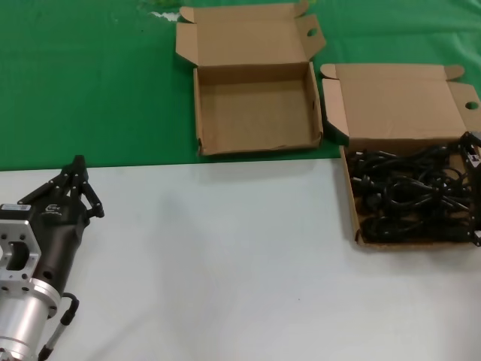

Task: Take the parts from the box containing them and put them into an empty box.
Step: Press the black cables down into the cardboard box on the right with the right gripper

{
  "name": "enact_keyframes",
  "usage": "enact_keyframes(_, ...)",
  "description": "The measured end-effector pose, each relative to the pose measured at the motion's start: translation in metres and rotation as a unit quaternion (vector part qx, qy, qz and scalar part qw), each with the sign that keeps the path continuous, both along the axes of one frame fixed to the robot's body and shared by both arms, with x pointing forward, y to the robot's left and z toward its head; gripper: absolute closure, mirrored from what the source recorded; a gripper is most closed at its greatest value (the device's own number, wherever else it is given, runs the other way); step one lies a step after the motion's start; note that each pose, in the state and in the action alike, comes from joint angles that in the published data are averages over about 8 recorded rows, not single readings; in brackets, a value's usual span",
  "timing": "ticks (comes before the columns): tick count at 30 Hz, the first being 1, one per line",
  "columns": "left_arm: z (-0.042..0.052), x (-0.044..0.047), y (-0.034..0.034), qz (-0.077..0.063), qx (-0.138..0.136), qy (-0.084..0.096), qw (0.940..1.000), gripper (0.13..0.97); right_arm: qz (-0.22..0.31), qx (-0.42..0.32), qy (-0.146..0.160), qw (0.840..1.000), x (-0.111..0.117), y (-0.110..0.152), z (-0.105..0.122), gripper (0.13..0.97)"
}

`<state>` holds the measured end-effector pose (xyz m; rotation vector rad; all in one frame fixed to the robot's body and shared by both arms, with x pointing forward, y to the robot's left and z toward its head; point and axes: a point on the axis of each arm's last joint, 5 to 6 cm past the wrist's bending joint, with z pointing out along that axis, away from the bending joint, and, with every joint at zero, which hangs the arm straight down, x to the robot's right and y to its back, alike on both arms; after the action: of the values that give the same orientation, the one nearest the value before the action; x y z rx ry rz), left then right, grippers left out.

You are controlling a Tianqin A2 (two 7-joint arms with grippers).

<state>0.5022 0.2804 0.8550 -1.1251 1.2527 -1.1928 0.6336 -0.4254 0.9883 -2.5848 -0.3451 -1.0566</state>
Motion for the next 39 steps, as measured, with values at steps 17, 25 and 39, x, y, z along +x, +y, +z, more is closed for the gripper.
enact_keyframes(17, 0.0, 0.0, 0.0, 0.0, 0.0, 0.0, 1.0, 0.958, -0.017, -0.008, -0.019, 1.0, 0.022, -0.007, -0.019, 0.201)
enact_keyframes(25, 0.0, 0.0, 0.0, 0.0, 0.0, 0.0, 1.0, 0.958, -0.02, -0.004, -0.016, 1.0, 0.023, -0.008, -0.025, 0.263)
enact_keyframes(39, 0.0, 0.0, 0.0, 0.0, 0.0, 0.0, 1.0, 0.958, -0.023, 0.001, -0.024, 0.999, 0.027, -0.007, -0.022, 0.524)
